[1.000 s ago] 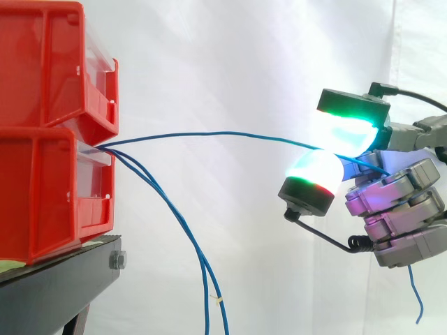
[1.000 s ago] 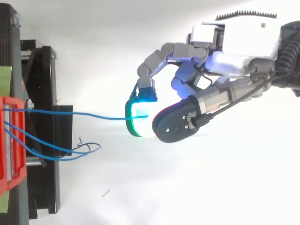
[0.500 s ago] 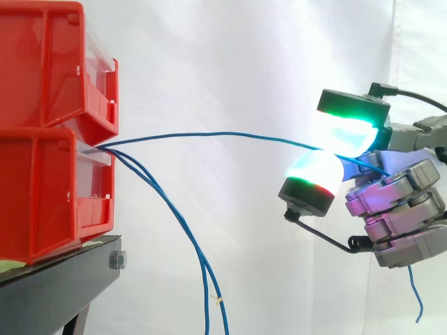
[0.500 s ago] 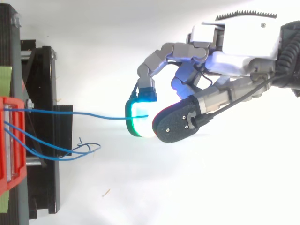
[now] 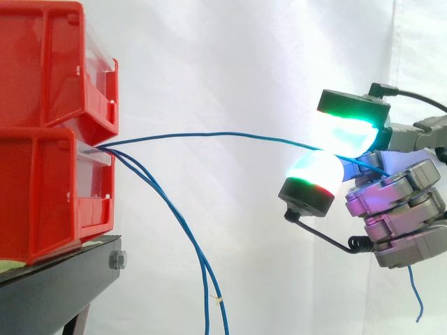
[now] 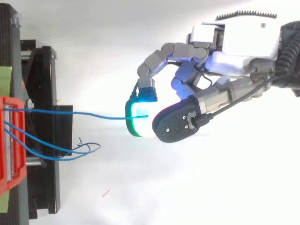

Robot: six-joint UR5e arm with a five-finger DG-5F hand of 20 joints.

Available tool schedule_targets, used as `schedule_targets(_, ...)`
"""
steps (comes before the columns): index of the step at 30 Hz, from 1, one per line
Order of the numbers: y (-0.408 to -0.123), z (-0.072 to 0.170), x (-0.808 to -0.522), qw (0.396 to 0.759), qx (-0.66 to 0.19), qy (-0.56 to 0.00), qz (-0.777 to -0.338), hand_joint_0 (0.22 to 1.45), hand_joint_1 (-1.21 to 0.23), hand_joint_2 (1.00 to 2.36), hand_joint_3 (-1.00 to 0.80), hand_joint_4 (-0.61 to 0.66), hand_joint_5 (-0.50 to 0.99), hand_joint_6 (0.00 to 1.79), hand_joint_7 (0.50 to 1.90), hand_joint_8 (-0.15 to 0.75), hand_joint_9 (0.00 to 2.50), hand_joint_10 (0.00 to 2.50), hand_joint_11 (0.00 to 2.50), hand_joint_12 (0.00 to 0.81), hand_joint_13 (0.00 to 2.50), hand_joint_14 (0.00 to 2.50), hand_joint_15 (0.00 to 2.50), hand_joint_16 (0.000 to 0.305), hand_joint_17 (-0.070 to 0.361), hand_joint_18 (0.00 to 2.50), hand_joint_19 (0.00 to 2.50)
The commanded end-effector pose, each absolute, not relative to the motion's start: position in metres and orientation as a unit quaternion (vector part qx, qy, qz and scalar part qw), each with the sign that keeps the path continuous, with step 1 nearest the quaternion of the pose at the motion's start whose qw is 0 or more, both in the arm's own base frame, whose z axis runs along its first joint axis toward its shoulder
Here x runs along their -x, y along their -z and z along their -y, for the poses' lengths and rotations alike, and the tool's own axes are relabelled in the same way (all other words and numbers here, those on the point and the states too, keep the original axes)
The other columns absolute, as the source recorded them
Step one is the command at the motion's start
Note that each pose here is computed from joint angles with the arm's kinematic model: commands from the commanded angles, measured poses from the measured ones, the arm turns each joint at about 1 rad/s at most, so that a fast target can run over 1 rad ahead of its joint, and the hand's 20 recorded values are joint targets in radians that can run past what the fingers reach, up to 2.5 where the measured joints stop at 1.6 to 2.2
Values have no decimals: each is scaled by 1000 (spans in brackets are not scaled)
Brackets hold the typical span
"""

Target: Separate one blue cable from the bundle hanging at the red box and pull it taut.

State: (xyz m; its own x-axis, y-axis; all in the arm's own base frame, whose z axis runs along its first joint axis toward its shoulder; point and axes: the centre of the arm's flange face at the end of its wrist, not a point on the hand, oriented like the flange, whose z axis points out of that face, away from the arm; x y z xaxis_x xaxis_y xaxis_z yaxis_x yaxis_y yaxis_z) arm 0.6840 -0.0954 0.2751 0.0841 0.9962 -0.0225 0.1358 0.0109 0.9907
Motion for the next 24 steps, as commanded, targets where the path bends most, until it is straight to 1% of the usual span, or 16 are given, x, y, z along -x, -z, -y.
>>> schedule_targets(1, -275, 96, -684, 490, -549, -439, -515, 738, -768, 1010, -336, -64, -210, 928, 954, 281, 1055, 1295, 1216, 315, 1115, 1544, 1407, 32, 72, 1345, 1619)
schedule_targets(24, -275, 96, -684, 490, -549, -439, -515, 732, -767, 1010, -331, -59, -210, 927, 953, 275, 1069, 1271, 1229, 322, 1118, 1537, 1410, 32, 72, 1342, 1624)
